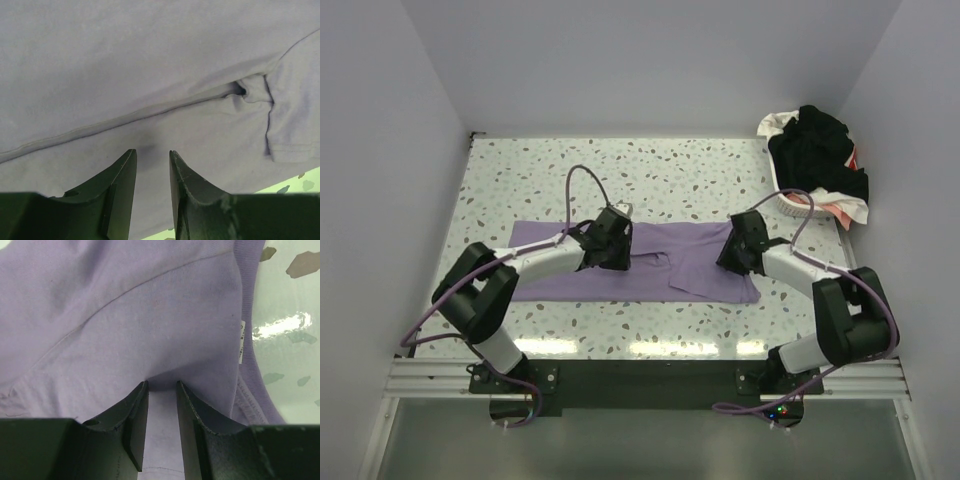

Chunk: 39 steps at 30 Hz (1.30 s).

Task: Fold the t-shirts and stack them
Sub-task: Fold the tshirt

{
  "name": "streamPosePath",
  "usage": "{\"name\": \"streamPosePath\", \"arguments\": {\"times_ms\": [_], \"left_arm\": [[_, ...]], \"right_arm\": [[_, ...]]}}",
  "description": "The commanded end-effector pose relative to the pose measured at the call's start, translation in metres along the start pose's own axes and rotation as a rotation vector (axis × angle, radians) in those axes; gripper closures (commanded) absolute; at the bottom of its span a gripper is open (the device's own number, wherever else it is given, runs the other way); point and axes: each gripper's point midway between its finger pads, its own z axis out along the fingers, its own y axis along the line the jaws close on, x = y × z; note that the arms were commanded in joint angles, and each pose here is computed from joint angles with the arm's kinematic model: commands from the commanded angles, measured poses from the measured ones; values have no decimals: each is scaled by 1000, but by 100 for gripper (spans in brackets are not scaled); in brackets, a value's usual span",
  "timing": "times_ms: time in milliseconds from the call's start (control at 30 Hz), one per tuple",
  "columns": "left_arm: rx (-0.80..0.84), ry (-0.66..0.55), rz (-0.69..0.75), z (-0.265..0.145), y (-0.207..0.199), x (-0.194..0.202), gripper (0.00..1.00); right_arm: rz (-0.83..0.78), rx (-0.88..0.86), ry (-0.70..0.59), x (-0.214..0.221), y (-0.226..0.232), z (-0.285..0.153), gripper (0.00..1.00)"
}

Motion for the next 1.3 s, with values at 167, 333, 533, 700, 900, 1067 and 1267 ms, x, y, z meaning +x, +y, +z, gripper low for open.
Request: {"name": "streamPosePath", "arguments": {"times_ms": [167, 333, 533, 700, 900, 1067, 1267], "left_arm": [[8, 17, -61, 5, 7, 23, 64], [2, 24, -89, 6, 12, 39, 65], [51, 4, -99, 5, -21, 48, 65], [115, 15, -103, 15, -63, 47, 65], [264, 9, -150, 25, -122, 9, 64], [313, -24, -124, 24, -149, -28, 63], [225, -118, -78, -4, -103, -56, 59]], "right_arm": [[0, 5, 6, -15, 17, 29, 67], [-35, 18, 53, -26, 35, 58, 67], [-123, 40, 52, -71, 68, 77, 66], [-231, 50, 76, -106, 98, 107, 65], [-330, 27, 110, -130, 128, 149, 65], [-394, -36, 107, -150, 156, 157, 64], [-422, -111, -49, -197, 186, 118, 51]]}}
